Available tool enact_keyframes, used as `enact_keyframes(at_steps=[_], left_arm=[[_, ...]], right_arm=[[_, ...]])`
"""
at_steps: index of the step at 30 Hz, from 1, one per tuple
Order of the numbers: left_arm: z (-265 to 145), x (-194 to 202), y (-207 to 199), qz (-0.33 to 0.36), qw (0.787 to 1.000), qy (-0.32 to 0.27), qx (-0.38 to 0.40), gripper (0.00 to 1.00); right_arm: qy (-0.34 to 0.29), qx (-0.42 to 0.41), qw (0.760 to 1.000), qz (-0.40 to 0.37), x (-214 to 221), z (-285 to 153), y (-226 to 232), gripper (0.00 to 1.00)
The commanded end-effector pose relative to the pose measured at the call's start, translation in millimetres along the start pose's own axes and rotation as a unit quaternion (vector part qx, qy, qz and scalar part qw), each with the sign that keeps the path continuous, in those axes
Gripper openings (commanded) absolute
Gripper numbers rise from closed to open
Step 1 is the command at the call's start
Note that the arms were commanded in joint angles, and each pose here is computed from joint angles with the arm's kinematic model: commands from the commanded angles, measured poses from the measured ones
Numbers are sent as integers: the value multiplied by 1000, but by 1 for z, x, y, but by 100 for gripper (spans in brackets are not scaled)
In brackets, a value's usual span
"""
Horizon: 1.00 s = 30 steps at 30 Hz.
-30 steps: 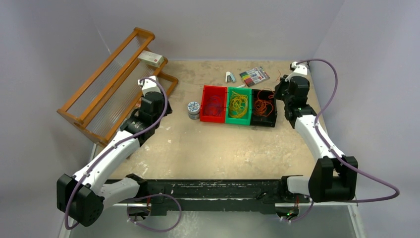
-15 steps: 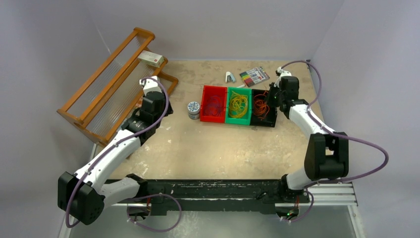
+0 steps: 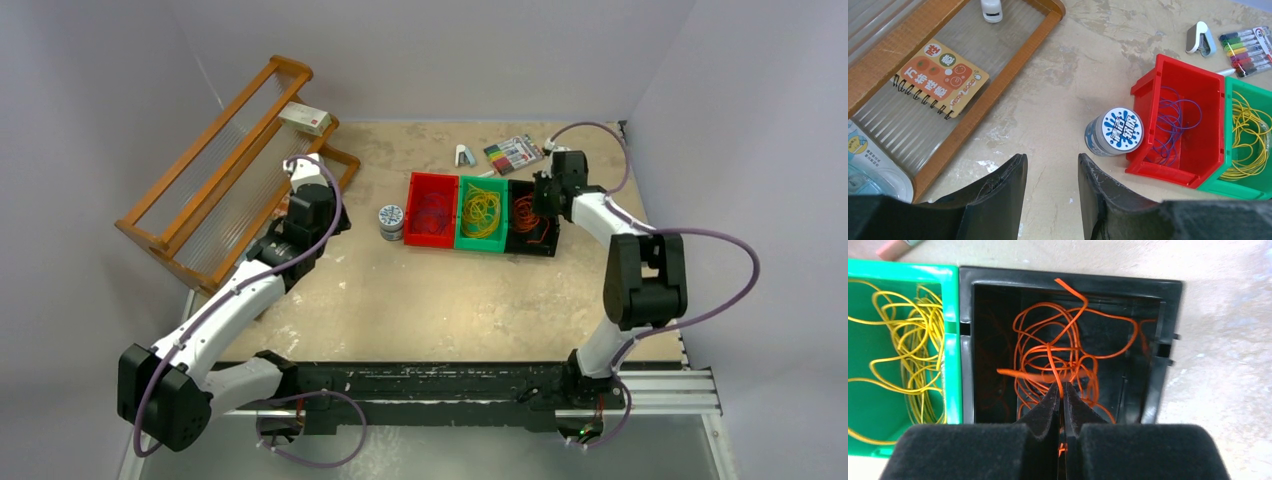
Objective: Untangle the cables
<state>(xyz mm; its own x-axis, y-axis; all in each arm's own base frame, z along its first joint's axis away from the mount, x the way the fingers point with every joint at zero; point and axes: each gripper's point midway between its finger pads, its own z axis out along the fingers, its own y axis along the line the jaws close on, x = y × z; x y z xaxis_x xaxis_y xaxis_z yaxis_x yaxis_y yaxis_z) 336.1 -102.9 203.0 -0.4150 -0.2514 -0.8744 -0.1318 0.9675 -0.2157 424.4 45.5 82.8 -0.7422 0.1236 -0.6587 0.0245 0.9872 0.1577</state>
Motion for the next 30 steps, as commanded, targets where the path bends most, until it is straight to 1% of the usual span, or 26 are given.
enact_keyframes(at_steps=[1, 6, 12, 16, 19, 21, 23, 26, 30], left_arm=[[1, -16, -11, -22, 999, -23, 19, 41], [-1, -18, -9, -21, 999, -26, 16, 41], [-4, -17, -5, -20, 999, -29, 11, 41], [-4, -18, -6, -19, 999, -30, 13, 41], [-4, -18, -7, -20, 999, -31, 17, 41], [-4, -18, -7, -20, 999, -31, 17, 41], [-3, -19, -7, -19, 999, -33, 16, 42], [-4, -22, -5, -24, 999, -40, 10, 42], [-6, -25, -4, -34, 998, -47, 11, 42]], right_arm=[[15, 11, 999, -35, 2, 12, 13, 6], [23, 25, 998, -47, 11, 29, 21, 12], [22, 42, 998, -48, 13, 32, 15, 18], [-6, 47, 998, -41, -2, 14, 16, 28], [-35, 30, 998, -40, -18, -6, 23, 36], [-55, 26, 997, -41, -28, -18, 25, 48], [-73, 23, 996, -39, -37, -30, 27, 54], [-104, 32, 993, -39, -55, -48, 26, 59], [-148, 54, 987, -30, -77, -72, 20, 60]])
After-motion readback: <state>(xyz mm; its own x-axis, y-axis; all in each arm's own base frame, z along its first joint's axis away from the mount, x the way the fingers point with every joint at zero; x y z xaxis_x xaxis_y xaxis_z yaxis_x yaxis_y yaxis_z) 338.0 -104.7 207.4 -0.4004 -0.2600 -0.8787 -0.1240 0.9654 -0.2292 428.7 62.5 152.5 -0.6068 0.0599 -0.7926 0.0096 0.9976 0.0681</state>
